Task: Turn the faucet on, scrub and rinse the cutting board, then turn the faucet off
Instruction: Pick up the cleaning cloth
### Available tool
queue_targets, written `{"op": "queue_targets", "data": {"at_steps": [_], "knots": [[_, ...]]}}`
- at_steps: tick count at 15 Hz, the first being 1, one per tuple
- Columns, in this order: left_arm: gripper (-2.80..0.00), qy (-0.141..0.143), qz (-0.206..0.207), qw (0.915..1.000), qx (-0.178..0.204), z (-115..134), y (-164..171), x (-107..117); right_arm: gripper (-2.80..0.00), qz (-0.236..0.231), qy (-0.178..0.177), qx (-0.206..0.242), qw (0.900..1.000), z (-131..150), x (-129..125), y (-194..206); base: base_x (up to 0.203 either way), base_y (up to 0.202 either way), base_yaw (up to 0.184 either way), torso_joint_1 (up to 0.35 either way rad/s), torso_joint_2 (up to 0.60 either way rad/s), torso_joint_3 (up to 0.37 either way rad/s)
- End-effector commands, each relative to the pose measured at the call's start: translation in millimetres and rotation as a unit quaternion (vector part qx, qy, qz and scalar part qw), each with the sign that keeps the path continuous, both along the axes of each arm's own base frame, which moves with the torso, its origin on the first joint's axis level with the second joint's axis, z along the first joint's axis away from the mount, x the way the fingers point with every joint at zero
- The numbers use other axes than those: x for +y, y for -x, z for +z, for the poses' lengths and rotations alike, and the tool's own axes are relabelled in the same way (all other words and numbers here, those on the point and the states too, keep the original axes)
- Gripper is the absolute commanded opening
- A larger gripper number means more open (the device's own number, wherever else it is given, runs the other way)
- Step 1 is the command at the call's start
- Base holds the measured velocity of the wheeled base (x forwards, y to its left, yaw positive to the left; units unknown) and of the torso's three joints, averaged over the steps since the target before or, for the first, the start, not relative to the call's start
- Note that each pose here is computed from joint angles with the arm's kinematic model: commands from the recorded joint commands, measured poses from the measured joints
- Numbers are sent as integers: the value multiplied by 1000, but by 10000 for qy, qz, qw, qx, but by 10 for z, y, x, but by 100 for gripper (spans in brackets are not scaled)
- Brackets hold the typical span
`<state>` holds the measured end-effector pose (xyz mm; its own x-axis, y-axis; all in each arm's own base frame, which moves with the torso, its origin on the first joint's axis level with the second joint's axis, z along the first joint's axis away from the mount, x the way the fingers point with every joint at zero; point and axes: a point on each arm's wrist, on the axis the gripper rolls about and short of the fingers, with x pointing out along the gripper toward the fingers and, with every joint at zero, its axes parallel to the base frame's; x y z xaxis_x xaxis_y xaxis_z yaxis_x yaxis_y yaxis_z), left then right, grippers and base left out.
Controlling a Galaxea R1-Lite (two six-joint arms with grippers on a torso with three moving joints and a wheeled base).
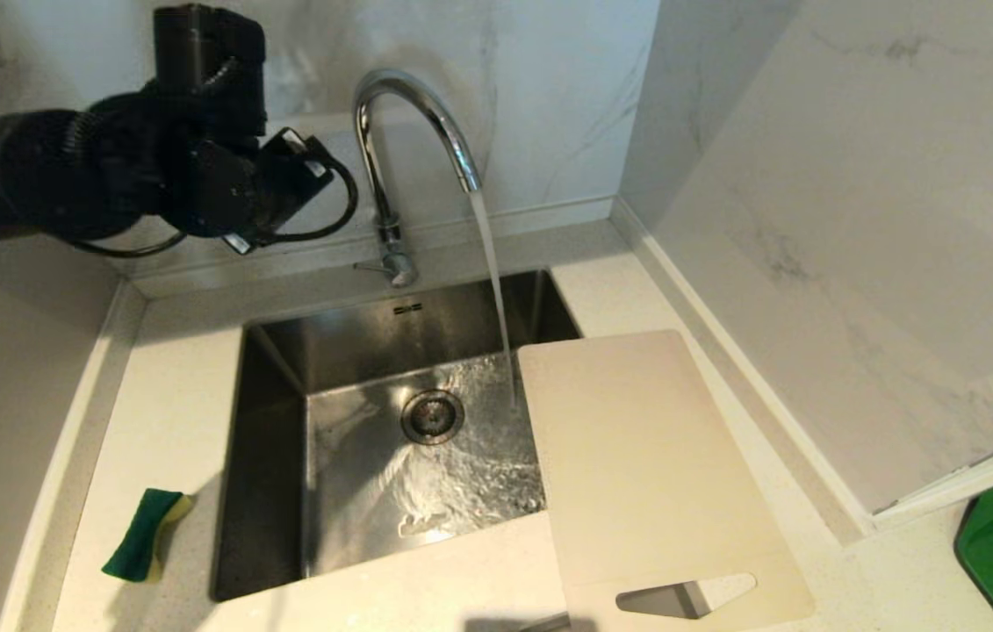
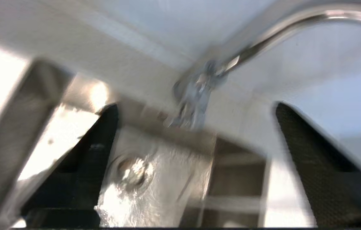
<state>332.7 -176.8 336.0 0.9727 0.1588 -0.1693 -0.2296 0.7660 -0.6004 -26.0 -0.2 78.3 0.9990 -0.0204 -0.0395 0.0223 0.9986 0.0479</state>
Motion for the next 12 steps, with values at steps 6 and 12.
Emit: {"op": "queue_targets", "data": {"at_steps": [6,12], "knots": [[-280,-548,-388,9903,1220,288,839,446,-280,2,-3,2,10000,0,0,0,0,0,0,0,0,0],[-280,-1066,-452,9607,2522,66,1098,759,-280,2,-3,2,10000,0,0,0,0,0,0,0,0,0]]}}
